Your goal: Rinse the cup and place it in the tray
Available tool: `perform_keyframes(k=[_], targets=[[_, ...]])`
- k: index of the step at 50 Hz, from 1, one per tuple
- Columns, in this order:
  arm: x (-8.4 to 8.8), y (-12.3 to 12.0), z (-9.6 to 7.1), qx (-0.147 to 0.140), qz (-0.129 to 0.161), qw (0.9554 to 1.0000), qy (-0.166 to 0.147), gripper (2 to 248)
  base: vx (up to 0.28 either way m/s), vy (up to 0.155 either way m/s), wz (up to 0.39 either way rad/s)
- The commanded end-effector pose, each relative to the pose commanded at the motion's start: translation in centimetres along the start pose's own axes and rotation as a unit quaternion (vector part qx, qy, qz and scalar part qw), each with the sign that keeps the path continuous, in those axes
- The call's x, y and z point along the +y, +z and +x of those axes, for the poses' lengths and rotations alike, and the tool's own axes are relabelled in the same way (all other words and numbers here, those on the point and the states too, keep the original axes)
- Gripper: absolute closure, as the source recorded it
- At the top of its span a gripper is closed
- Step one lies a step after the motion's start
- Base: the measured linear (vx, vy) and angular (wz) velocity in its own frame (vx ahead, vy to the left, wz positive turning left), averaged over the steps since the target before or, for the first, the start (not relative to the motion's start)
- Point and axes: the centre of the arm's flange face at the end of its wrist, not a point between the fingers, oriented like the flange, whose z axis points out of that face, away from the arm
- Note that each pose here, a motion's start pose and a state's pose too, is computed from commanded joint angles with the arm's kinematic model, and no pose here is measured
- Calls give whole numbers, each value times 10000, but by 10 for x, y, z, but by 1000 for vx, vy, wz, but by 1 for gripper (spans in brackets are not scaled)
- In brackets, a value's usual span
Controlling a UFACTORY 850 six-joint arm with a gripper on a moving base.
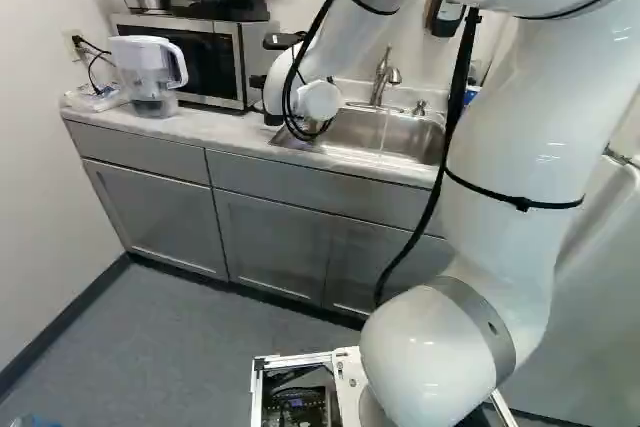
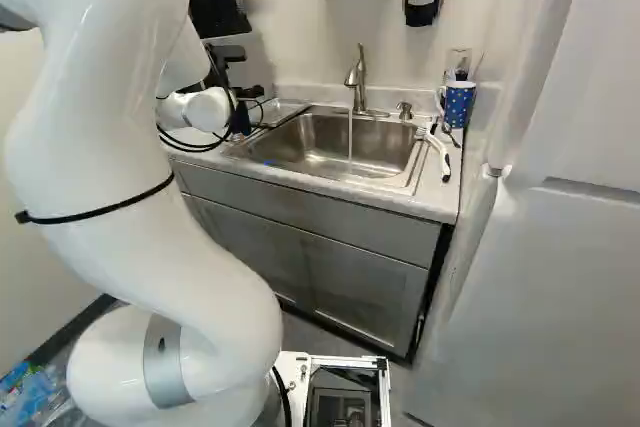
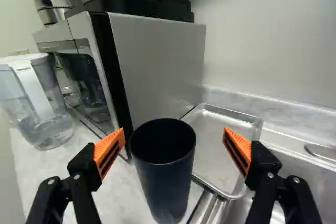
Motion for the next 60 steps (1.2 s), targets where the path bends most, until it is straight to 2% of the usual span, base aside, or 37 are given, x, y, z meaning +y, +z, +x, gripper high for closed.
perform_keyframes(k=[38,60], targets=[[0,3,-30,244,-5,9997,-10,3,0,0,0],[0,5,-53,50,3,10000,-17,3,0,0,0]])
